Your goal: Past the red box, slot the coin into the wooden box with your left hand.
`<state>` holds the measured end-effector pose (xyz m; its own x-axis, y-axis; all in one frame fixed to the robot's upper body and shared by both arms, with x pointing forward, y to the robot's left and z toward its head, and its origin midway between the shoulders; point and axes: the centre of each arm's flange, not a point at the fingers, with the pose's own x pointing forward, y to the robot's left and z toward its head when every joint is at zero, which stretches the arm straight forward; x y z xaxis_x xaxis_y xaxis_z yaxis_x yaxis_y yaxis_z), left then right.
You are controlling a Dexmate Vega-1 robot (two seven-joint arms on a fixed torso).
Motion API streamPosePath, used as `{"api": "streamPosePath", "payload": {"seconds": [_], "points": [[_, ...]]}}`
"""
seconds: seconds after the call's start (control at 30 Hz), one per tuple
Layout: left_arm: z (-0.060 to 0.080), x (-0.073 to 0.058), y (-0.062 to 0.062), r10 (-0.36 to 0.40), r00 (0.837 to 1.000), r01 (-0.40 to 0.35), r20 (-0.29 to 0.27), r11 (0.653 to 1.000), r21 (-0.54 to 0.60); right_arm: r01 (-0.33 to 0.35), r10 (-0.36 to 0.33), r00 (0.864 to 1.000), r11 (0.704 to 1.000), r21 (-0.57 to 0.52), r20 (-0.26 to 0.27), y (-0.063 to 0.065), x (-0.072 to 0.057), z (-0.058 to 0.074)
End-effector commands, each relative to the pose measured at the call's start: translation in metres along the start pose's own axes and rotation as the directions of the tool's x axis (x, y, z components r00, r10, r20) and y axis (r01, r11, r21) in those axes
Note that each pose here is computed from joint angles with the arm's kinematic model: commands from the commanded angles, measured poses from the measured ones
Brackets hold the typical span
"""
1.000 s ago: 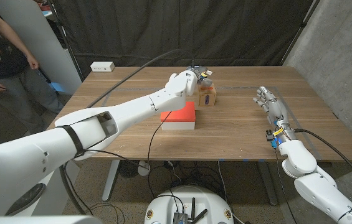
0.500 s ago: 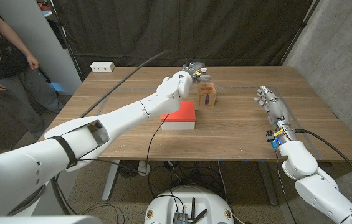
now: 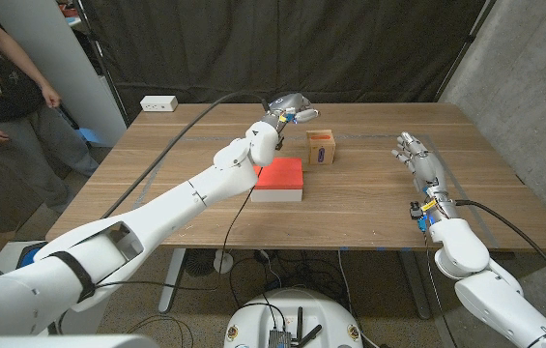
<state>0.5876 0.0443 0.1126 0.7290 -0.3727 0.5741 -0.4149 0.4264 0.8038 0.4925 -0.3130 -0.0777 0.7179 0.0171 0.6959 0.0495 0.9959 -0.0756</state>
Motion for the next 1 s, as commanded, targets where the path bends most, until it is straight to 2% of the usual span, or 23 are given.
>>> {"api": "streamPosePath", "payload": {"seconds": [0.03, 0.23, 0.4, 0.77, 1.0], "points": [[-0.044, -0.067, 0.026, 0.061, 0.998, -0.057, 0.014, 0.976, -0.210, 0.011, -0.012, 1.000, 1.000, -0.022, -0.003, 0.018, -0.002, 0.006], [-0.065, -0.091, 0.027, 0.032, 0.998, -0.012, 0.052, 0.938, -0.347, 0.015, -0.015, 1.000, 1.000, -0.025, -0.005, 0.026, -0.004, 0.008], [-0.078, -0.113, 0.027, 0.049, 0.996, -0.011, 0.074, 0.893, -0.450, 0.015, -0.015, 1.000, 1.000, -0.001, -0.007, 0.029, -0.006, 0.007], [-0.097, -0.162, 0.016, 0.129, 0.991, -0.087, 0.030, 0.806, -0.586, -0.029, 0.029, 1.000, 1.000, 0.011, 0.007, 0.024, -0.004, 0.004], [-0.119, -0.183, 0.008, 0.155, 0.988, -0.106, 0.023, 0.767, -0.633, -0.039, 0.039, 0.999, 0.999, 0.021, -0.005, 0.020, -0.007, -0.002]]}}
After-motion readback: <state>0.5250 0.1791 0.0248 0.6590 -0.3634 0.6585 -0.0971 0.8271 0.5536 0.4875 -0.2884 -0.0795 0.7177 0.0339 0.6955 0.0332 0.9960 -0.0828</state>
